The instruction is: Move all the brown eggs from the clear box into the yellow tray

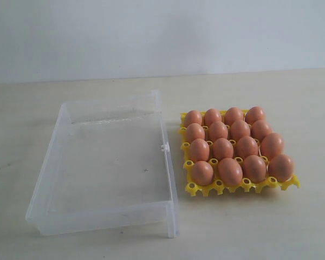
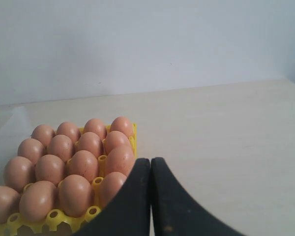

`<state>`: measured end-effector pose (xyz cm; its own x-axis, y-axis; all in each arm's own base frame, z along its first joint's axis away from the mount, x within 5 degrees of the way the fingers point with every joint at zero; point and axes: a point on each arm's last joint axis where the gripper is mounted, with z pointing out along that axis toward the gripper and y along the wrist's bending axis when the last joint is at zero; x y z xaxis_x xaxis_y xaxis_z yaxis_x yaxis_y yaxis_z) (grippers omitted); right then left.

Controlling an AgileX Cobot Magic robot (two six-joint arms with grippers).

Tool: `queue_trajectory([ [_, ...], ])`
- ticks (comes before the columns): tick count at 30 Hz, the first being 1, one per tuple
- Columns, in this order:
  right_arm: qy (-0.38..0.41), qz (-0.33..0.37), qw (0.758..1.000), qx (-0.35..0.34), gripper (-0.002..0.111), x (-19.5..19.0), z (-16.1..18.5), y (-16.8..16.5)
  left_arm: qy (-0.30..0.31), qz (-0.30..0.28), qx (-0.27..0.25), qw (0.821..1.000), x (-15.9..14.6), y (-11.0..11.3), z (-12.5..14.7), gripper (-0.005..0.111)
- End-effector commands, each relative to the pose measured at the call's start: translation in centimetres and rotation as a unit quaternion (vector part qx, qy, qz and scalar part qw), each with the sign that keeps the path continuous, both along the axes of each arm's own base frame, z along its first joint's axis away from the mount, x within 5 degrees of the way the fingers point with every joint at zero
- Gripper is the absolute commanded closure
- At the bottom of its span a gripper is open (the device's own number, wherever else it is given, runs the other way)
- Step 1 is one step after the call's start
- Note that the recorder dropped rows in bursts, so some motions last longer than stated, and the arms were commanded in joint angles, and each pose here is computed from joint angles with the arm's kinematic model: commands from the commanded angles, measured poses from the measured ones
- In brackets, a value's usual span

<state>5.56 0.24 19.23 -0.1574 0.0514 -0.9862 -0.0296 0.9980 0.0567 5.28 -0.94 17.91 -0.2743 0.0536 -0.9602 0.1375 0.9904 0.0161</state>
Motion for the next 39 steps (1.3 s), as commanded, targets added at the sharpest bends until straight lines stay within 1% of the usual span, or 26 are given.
queue_trajectory([
  [1, -0.003, -0.004, 1.000, 0.001, 0.108, -0.02, -0.06, -0.04, -0.009, -0.001, -0.004, 1.000, -0.02, -0.02, 0.25, 0.107],
  [22, -0.003, -0.003, 1.000, -0.001, 0.108, -0.02, -0.06, -0.04, -0.009, -0.001, -0.004, 1.000, -0.02, -0.02, 0.25, 0.107],
  [25, -0.004, -0.005, 1.000, -0.030, 0.108, -0.02, -0.06, -0.15, -0.009, -0.001, -0.004, 1.000, -0.02, -0.02, 0.25, 0.107],
  [26, -0.004, -0.005, 1.000, -0.030, 0.108, -0.02, -0.06, -0.15, -0.009, -0.001, -0.004, 1.000, -0.02, -0.02, 0.25, 0.107],
  [35, 0.000, -0.004, 1.000, -0.012, 0.108, -0.03, -0.14, -0.09, -0.009, -0.001, -0.004, 1.000, -0.02, -0.02, 0.25, 0.107],
  [39, 0.005, -0.005, 1.000, -0.015, 0.108, -0.04, -0.22, -0.10, -0.009, -0.001, -0.004, 1.000, -0.02, -0.02, 0.25, 0.107],
])
